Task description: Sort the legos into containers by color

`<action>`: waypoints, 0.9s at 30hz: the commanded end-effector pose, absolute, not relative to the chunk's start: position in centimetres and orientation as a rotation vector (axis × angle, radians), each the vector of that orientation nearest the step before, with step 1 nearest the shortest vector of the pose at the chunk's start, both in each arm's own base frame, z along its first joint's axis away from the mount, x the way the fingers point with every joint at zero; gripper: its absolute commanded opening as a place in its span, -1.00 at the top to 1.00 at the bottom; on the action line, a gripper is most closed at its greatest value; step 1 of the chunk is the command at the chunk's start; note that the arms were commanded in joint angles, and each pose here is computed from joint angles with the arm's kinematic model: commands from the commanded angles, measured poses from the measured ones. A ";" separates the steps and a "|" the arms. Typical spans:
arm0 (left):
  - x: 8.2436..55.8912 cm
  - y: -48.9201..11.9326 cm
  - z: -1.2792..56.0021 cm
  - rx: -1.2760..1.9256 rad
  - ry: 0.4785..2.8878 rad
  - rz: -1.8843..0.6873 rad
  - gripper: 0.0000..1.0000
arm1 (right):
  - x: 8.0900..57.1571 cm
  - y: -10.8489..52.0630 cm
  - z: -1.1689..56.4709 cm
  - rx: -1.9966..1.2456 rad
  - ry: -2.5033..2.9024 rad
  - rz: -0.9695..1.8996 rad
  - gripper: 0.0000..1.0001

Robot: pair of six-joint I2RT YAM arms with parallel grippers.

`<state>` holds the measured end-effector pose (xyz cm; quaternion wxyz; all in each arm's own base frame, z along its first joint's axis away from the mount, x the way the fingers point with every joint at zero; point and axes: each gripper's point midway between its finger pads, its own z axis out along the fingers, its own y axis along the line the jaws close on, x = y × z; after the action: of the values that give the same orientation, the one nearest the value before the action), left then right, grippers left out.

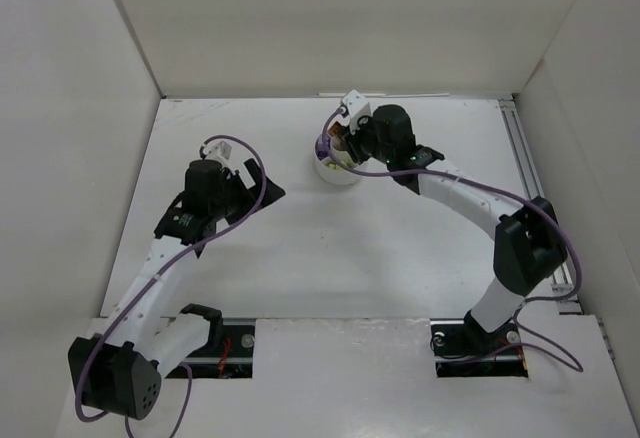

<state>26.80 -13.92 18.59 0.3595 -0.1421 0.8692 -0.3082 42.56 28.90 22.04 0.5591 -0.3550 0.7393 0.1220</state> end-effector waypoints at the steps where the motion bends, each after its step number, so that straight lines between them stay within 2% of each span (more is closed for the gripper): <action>1: 29.0 -14.2 22.0 -0.336 2.133 -0.807 -1.00 | 44.6 30.0 24.6 -0.815 1.659 0.324 0.55; 9: 31.3 -14.3 22.2 -0.306 2.140 -0.762 -1.00 | 47.4 30.5 22.6 -0.814 1.681 0.331 0.52; 21: 31.7 -14.1 22.0 -0.308 2.146 -0.749 -1.00 | 49.2 30.3 19.5 -0.806 1.736 0.355 0.42; 23: 31.7 -14.1 22.0 -0.308 2.146 -0.749 -1.00 | 49.5 30.3 19.4 -0.801 1.739 0.347 0.30; 26: 31.7 -14.1 22.0 -0.308 2.146 -0.749 -1.00 | 49.3 30.1 18.8 -0.802 1.751 0.343 0.24; 27: 31.7 -14.1 22.0 -0.308 2.146 -0.749 -1.00 | 49.2 30.1 19.5 -0.799 1.740 0.344 0.13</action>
<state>30.59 -14.13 19.34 0.3736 -0.1337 0.8711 -0.2895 48.27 29.12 15.41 0.5169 -0.3471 0.7714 0.1316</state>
